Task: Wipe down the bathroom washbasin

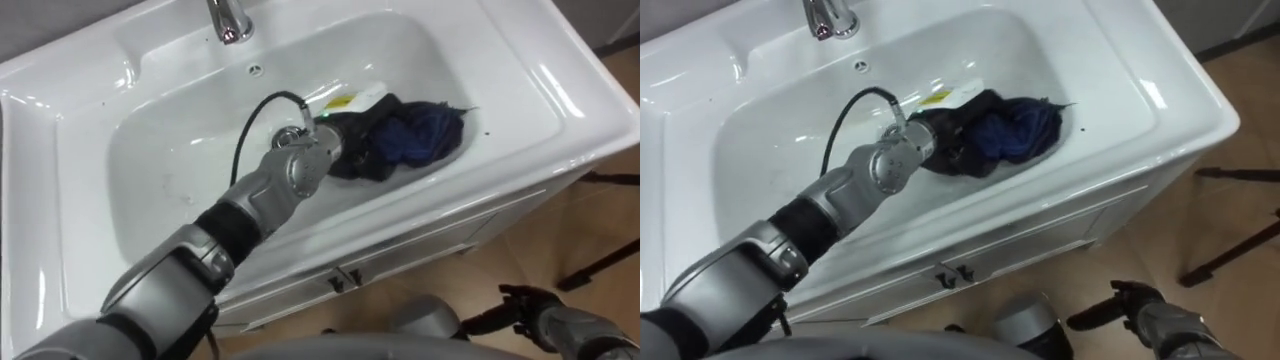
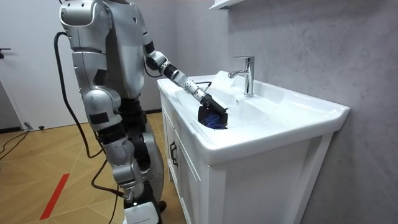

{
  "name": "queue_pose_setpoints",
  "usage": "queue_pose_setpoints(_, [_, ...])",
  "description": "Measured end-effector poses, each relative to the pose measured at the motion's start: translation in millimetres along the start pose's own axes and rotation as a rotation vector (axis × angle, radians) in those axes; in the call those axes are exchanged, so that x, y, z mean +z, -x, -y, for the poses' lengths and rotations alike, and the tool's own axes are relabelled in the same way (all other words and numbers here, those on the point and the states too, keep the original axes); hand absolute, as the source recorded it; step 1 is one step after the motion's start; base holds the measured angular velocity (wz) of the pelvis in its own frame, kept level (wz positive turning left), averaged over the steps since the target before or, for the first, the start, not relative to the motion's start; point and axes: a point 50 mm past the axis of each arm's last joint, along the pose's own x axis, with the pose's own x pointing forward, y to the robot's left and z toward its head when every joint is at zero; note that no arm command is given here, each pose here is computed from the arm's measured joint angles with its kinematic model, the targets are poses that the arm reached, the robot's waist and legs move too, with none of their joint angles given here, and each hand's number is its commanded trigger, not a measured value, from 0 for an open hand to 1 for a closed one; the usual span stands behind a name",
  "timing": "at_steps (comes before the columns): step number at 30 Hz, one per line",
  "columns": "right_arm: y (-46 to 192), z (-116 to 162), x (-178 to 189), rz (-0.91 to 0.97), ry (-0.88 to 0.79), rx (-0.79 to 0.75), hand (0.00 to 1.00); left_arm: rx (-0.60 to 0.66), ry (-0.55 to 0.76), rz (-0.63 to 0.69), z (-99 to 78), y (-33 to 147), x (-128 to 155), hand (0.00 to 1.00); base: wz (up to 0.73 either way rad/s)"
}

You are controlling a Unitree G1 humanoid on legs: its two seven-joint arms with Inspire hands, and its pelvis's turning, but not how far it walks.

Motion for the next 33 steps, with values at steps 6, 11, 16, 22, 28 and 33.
queue_pose_setpoints(6, [0.4,-2.3,-14.2,-0.062,0.049,-0.002,0.00,-0.005,0.038,-0.038,6.5,5.6,-16.4,1.00,-0.03])
queue_pose_setpoints(11, [0.7,-1.3,-17.2,-0.083,0.091,-0.013,0.00,-0.006,0.044,-0.058,12.6,10.3,-25.2,1.00,-0.01])
queue_pose_setpoints(16, [0.5,-2.2,-16.1,-0.080,0.094,-0.012,0.00,-0.020,0.056,-0.083,19.6,13.6,-31.7,1.00,-0.01])
queue_pose_setpoints(22, [-0.2,-5.6,-13.5,-0.069,0.115,-0.029,0.00,-0.015,0.090,-0.105,25.0,19.1,-39.1,1.00,-0.02])
queue_pose_setpoints(28, [1.0,-1.6,-17.3,-0.060,0.088,-0.051,0.00,0.000,-0.041,-0.152,22.6,27.6,-54.1,1.00,-0.02])
queue_pose_setpoints(33, [1.8,1.0,-22.7,-0.065,0.076,-0.064,0.00,0.012,-0.137,-0.245,20.3,44.4,-82.2,1.00,0.04])
